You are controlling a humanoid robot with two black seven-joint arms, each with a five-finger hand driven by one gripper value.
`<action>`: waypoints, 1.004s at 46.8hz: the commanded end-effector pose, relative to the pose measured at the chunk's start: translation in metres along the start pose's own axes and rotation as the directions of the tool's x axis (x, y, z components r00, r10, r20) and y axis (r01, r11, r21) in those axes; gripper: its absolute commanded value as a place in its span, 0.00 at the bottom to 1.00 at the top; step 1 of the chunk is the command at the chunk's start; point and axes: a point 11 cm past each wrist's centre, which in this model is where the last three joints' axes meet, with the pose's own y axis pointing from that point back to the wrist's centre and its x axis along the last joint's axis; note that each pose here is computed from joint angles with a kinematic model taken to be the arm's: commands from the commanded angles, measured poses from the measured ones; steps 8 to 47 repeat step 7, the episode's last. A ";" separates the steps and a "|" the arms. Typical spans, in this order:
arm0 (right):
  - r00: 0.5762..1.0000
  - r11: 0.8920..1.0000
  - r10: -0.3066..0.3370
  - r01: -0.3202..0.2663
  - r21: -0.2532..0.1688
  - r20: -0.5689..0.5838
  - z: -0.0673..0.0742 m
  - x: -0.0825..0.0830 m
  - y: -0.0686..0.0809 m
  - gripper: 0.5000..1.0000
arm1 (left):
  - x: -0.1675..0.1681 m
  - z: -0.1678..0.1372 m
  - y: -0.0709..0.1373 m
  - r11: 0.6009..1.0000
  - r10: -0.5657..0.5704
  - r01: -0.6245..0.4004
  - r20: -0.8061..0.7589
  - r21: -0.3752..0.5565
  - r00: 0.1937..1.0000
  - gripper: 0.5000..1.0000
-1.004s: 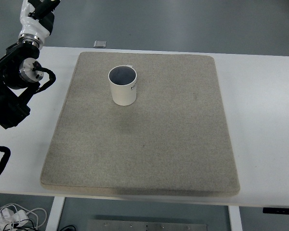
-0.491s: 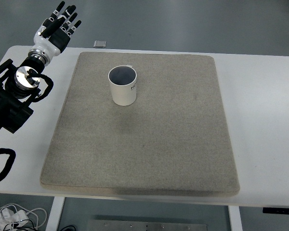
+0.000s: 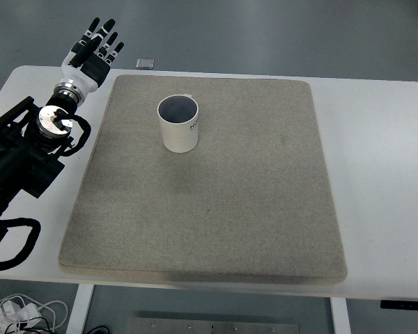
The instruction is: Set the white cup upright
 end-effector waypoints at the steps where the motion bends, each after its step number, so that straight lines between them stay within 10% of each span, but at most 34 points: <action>1: 1.000 1.000 0.000 0.000 0.000 0.003 -0.001 0.000 0.000 0.90 | -0.001 -0.002 0.000 1.000 -0.012 0.012 0.002 0.004 1.000 0.99; 47: 1.000 1.000 0.000 0.000 0.000 0.003 -0.001 0.000 0.000 0.90 | -0.003 -0.003 0.000 1.000 -0.017 0.017 0.001 0.006 1.000 0.99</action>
